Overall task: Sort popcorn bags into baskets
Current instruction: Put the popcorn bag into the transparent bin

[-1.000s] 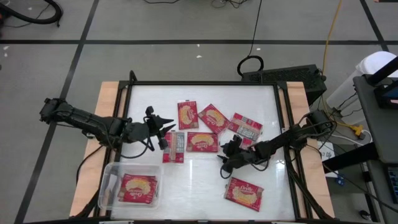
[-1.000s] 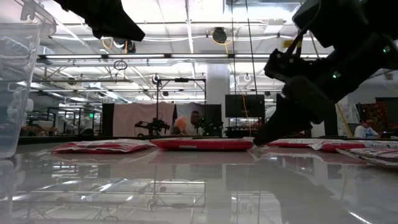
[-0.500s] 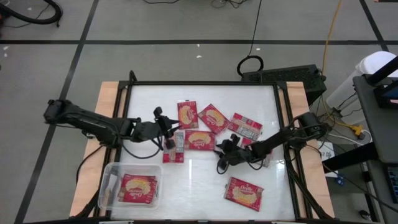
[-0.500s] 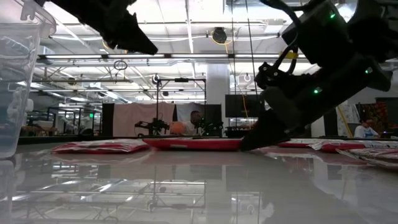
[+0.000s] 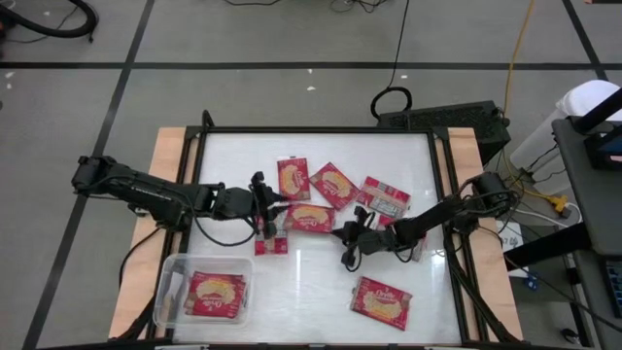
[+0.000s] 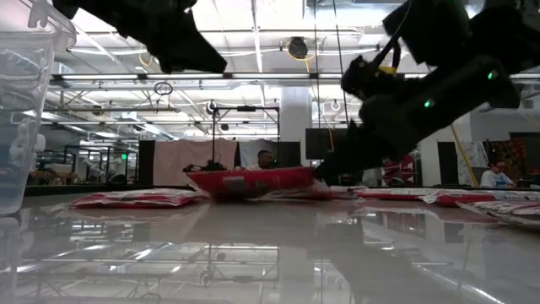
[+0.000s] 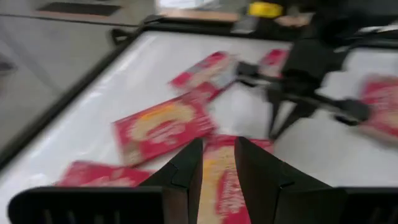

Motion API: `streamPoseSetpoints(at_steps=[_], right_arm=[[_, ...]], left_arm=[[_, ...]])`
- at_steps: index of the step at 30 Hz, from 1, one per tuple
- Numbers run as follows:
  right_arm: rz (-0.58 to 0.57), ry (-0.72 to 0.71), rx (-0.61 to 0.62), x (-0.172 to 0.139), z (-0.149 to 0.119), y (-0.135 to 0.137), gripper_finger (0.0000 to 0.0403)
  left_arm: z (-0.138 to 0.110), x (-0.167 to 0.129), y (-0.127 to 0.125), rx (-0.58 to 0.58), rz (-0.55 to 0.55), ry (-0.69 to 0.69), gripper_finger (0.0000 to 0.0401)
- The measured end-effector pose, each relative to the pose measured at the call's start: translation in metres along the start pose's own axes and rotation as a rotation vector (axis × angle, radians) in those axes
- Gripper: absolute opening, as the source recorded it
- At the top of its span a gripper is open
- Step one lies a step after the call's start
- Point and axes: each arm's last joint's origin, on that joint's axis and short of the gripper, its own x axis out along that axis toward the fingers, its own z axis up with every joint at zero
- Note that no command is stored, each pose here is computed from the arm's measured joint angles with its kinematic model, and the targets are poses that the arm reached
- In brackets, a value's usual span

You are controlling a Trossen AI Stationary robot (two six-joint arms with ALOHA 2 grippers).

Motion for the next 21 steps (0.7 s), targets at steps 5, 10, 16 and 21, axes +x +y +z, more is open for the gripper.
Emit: streamPoseSetpoints(at_steps=[5,10,16,21], right_arm=[[0.127,-0.044,-0.121,-0.017,0.016,0.010,0.0001],[0.136,-0.116,-0.153,-0.033,0.033,0.009,0.0000],[0.112,-0.171,-0.162,-0.047,0.048,0.005,0.0000],[0.030,-0.240,-0.131,-0.056,0.061,-0.002,0.0000]], left_arm=[[0.002,0.004,-0.009,-0.043,-0.127,-0.027,0.0123],[0.001,0.019,-0.025,0.011,-0.202,-0.100,0.0181],[-0.006,0.034,-0.041,0.045,-0.238,-0.151,0.0248],[-0.010,0.037,-0.040,0.033,-0.192,-0.128,0.0276]])
